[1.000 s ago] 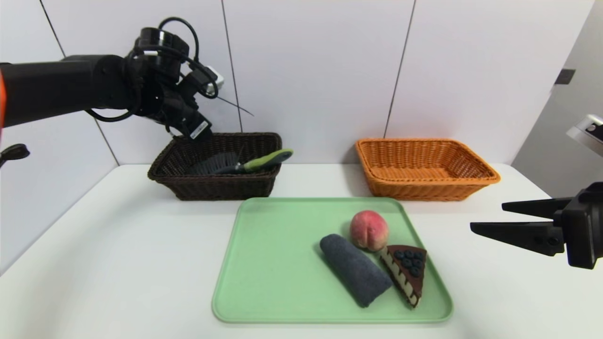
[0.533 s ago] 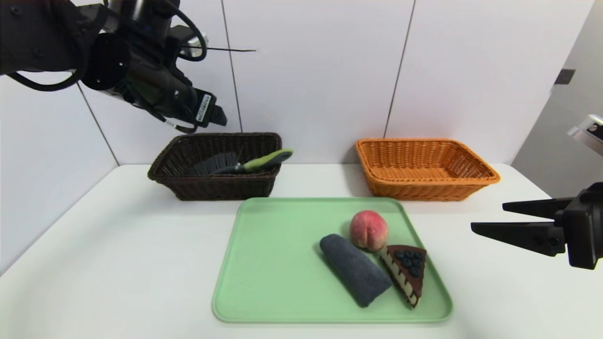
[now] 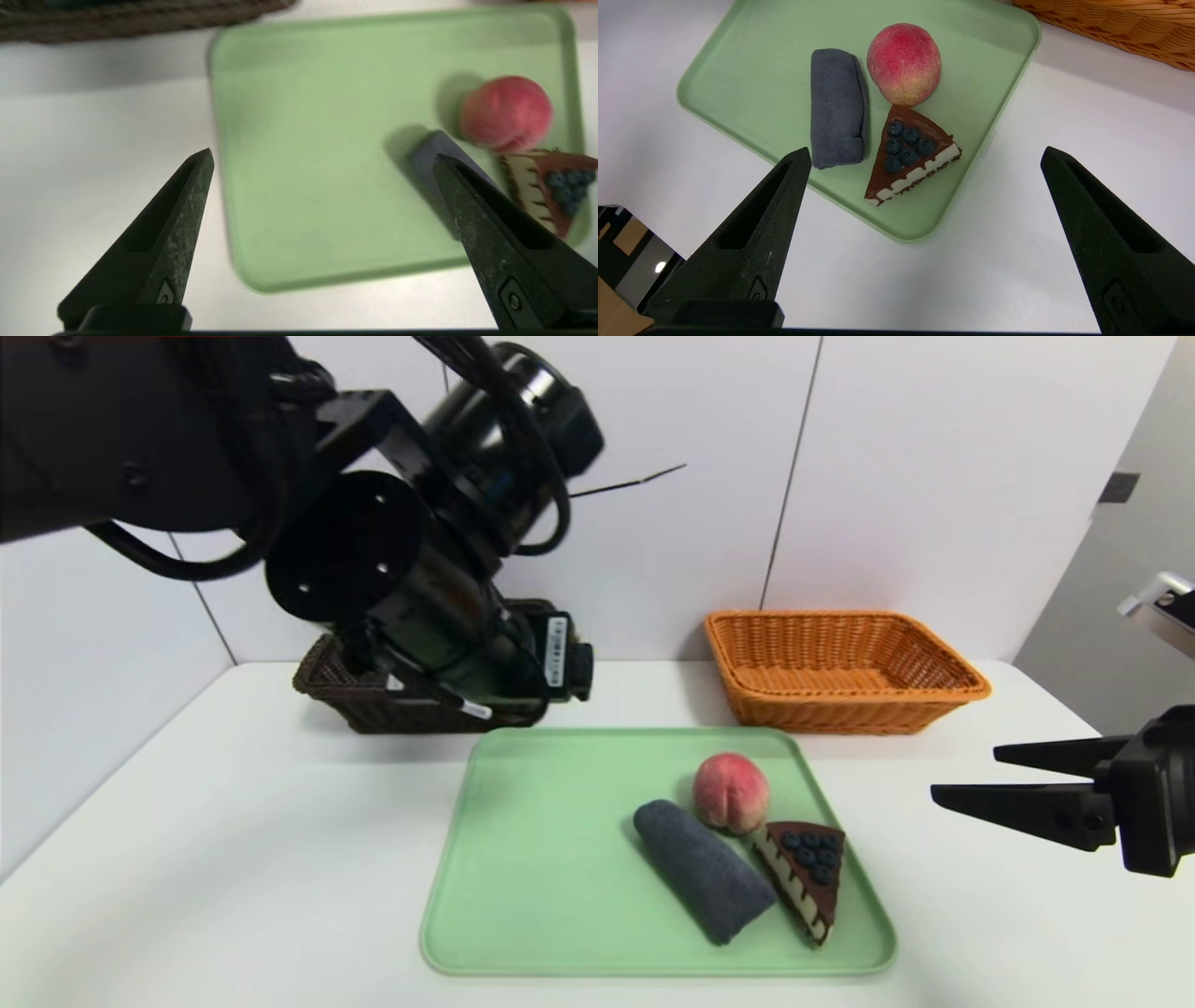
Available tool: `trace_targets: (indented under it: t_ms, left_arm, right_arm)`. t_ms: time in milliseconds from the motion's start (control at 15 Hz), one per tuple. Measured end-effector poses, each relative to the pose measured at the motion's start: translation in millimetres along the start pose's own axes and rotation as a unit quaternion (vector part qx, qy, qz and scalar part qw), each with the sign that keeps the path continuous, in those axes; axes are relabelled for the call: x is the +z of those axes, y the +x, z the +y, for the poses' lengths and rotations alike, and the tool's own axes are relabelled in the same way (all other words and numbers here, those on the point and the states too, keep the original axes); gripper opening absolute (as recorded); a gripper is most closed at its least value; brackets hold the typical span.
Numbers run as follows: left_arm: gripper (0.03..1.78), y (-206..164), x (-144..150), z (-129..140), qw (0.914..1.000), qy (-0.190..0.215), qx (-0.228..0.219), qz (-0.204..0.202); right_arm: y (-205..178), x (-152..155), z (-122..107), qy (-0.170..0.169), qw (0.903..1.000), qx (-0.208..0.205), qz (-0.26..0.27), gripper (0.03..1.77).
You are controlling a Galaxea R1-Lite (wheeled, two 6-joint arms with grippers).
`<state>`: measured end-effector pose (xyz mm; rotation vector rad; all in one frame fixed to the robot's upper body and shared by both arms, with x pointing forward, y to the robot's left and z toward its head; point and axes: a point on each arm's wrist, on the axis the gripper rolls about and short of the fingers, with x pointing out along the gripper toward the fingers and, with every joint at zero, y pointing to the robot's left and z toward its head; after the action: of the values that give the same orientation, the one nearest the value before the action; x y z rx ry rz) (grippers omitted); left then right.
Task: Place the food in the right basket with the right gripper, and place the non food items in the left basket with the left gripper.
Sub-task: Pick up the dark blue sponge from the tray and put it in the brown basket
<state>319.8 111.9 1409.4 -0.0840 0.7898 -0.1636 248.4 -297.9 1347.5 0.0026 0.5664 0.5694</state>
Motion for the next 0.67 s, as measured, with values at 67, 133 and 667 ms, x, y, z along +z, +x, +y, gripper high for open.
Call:
trace_targets:
  t_ms: [67,133,667]
  left_arm:
    - [1.66,2,-9,-13,0.9999,-0.008,-0.008,0.011]
    - [1.67,7,-18,-24,0.9996,-0.012,-0.011,0.024]
    - [1.69,71,-60,-73,0.9955,-0.001,0.021,0.092]
  right_arm:
    - [0,0,0,0.001,1.0000,0.000,0.001,1.70]
    - [0,-1,0,0.001,1.0000,0.000,0.002,1.70]
    - [1,-4,0,0.003,1.0000,0.000,0.006,1.70]
